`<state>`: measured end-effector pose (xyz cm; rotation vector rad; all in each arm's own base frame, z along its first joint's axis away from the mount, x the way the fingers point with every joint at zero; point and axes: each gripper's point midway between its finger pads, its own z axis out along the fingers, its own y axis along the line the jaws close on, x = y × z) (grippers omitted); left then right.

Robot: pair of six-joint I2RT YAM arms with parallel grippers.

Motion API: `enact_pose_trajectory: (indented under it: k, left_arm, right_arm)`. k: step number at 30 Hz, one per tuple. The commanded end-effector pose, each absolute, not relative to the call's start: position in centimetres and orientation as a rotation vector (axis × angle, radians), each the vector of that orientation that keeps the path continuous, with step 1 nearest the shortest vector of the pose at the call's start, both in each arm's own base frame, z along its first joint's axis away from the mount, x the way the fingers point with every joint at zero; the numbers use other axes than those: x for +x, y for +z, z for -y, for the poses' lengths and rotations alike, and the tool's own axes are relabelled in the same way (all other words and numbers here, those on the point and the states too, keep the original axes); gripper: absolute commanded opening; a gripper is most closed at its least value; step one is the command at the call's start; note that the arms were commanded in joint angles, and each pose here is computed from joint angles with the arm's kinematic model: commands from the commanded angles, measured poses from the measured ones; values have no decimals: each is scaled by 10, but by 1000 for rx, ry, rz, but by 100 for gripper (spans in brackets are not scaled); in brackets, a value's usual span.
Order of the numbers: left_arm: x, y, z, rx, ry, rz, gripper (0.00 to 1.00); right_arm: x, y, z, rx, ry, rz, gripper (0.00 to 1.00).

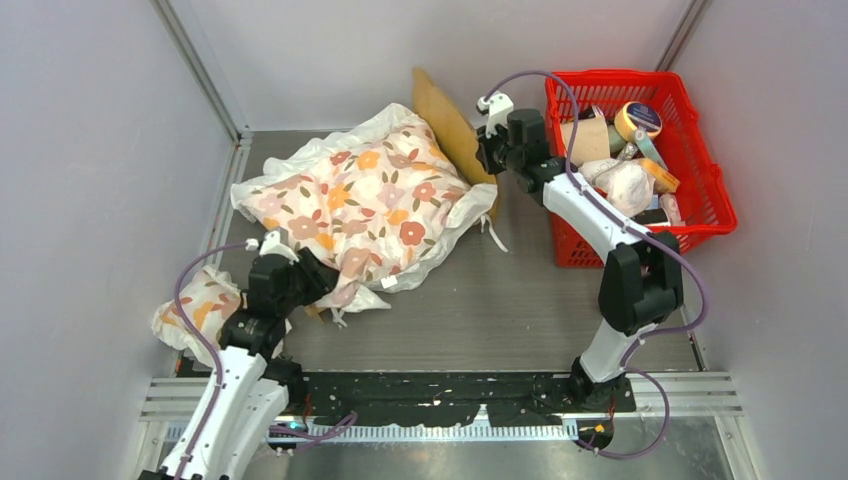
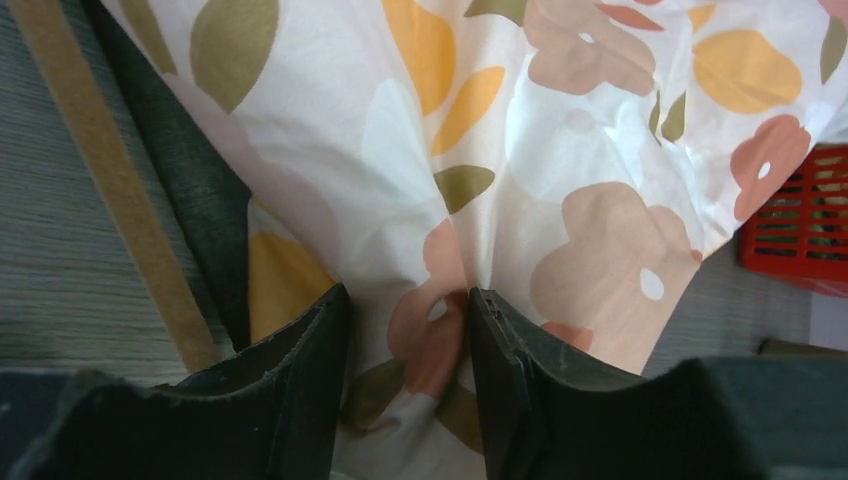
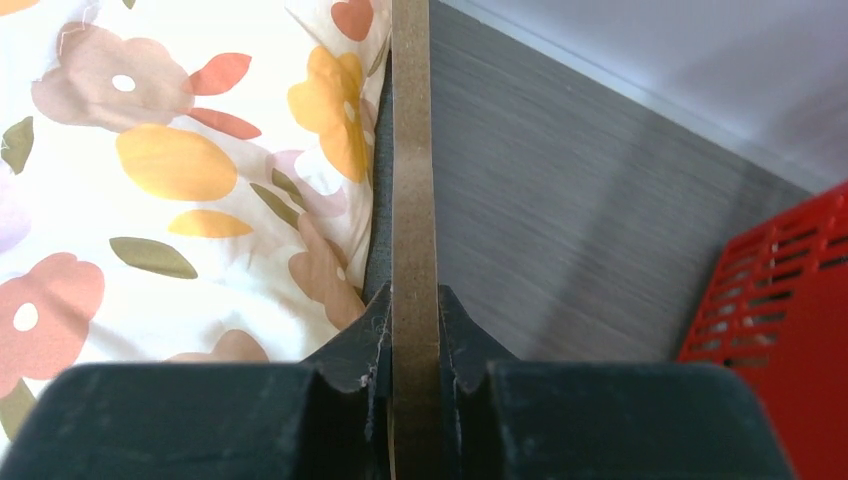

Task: Set up the pet bed
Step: Adjust the bed frame at the center of the board.

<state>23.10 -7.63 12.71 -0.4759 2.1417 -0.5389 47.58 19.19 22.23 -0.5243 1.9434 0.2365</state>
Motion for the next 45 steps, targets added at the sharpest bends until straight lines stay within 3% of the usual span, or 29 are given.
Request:
enact_pose_trajectory:
  k: [1,5,13,17,19,20,24,26,31,34,36,39,45]
  left_arm:
    - [223,133,98,-433,-625,-2142,53]
    - [232,156,61,-497,-402,-2039,72]
    - [250,208,3,-580,-51,-1942,88]
    - [273,235,-12,-549,-19,-1935,89]
    - [288,248,-21,-492,20,-1917,87]
    - [295,254,-26,-483,17,-1909,86]
    - [329,262,-43,-510,-58,-1922,83]
    - [348,259,-49,-476,-69,-1937,83]
    - [408,260,-58,-377,-126,-2006,86]
    - [439,253,-74,-324,-54,-2086,86]
    - [456,243,-95,-337,5,-2113,87]
    - [483,232,-109,-353,-101,-2136,86]
    - [506,168,-101,-381,-330,-2338,78]
  right_arm:
    - [523,292,-200,-520,208,-1664,5]
    - [532,299,-194,-556,230,-1656,5]
    - [522,297,-183,-647,199,-1627,5]
    - [537,306,-184,-719,225,-1586,6]
    - [540,308,-183,-692,240,-1624,29]
    - [537,313,-180,-660,241,-1631,50]
    - [512,332,-171,-439,330,-1654,71]
    - [495,342,-167,-352,374,-1658,76]
    - [429,365,-176,-214,538,-1645,78]
    - [387,357,-193,-78,727,-1687,69]
    - [357,338,-202,-52,763,-1735,67]
    - [316,310,-215,-119,785,-1746,69]
    - [281,278,-231,-179,827,-1811,69]
